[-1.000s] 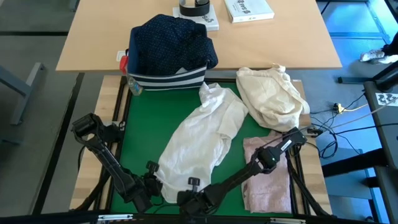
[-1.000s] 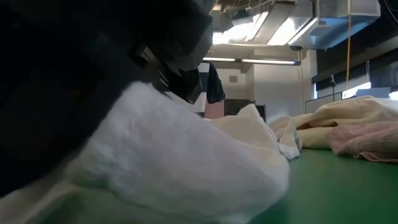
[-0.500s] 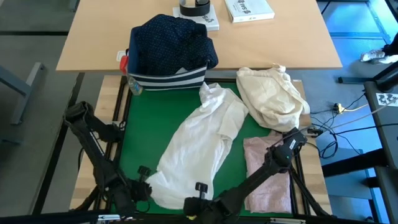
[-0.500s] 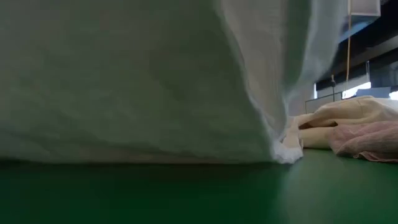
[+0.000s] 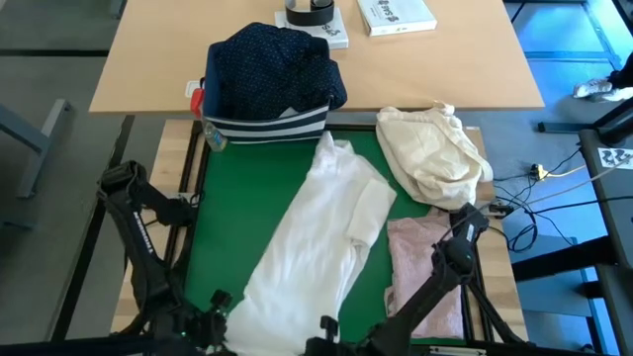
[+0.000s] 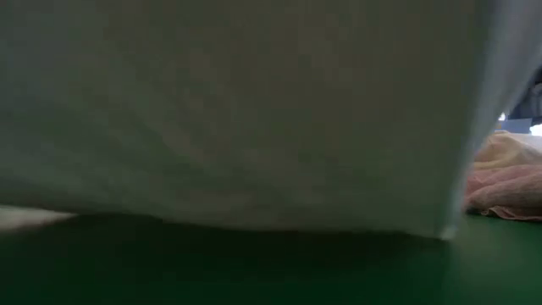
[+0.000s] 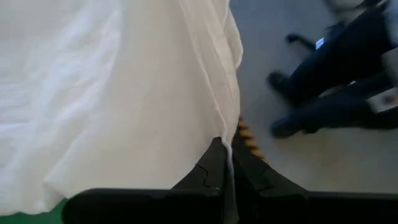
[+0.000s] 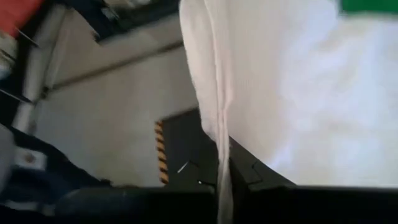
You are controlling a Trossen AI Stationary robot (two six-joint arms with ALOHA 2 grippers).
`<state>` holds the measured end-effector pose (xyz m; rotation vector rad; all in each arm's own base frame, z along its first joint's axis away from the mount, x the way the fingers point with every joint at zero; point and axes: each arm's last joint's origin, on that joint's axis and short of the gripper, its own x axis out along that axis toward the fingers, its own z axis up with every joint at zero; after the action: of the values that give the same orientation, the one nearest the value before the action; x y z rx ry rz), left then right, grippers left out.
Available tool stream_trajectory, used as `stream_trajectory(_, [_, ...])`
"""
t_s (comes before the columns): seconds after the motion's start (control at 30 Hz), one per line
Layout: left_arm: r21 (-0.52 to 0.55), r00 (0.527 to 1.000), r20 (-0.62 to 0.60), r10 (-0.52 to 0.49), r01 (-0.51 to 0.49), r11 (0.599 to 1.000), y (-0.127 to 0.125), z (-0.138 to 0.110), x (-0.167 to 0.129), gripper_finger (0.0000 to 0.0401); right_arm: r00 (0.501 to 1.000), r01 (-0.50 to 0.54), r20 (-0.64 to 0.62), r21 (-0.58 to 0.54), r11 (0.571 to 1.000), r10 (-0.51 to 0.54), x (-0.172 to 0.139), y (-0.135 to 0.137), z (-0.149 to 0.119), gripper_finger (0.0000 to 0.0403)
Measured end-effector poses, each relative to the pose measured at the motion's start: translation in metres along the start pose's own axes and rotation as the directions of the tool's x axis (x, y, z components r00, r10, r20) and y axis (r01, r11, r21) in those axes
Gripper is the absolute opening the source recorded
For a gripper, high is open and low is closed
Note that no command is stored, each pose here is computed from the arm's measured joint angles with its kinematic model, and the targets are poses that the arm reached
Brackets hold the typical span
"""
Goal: Fold laundry
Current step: Fold the white polo shirt
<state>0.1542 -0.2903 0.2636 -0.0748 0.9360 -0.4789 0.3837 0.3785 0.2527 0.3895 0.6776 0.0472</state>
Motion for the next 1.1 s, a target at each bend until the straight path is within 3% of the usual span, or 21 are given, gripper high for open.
stream_trajectory(0.27, [-0.169,0.988,0.112,-0.108,0.126,0.978,-0.018,0.004,-0.004,0.0001,0.997,-0.064,0.03,0.0,0.998,0.064,-0.015,0.022,-0.017,0.0001])
stream_trajectory(0.37, [-0.184,0.971,0.171,-0.164,0.195,0.963,-0.025,0.009,-0.006,0.0,0.993,-0.104,0.049,-0.009,0.995,0.104,-0.02,0.03,-0.019,0.0001])
stream_trajectory(0.47, [-0.19,0.963,0.214,-0.161,0.203,0.96,-0.029,0.02,-0.014,0.0,0.991,-0.123,0.044,-0.054,0.991,0.126,-0.024,0.035,-0.024,0.0001])
stream_trajectory(0.63, [-0.156,0.965,0.263,0.002,0.041,0.987,-0.019,0.056,-0.041,0.0,0.997,-0.062,0.038,-0.114,0.992,0.067,-0.044,0.032,-0.018,0.0001])
stream_trajectory(0.83, [-0.109,0.957,0.171,0.233,-0.216,0.97,0.03,0.089,-0.06,0.0,0.99,0.134,-0.027,-0.187,0.973,-0.141,-0.081,-0.002,0.016,0.0001])
stream_trajectory(1.0, [-0.048,0.929,0.088,0.36,-0.357,0.933,0.088,0.099,-0.075,0.0,0.931,0.328,-0.089,-0.217,0.919,-0.353,-0.103,-0.044,0.045,0.0001])
stream_trajectory(1.1, [0.005,0.913,0.073,0.402,-0.404,0.915,0.123,0.1,-0.088,0.0,0.862,0.456,-0.121,-0.241,0.857,-0.493,-0.108,-0.071,0.057,0.0001])
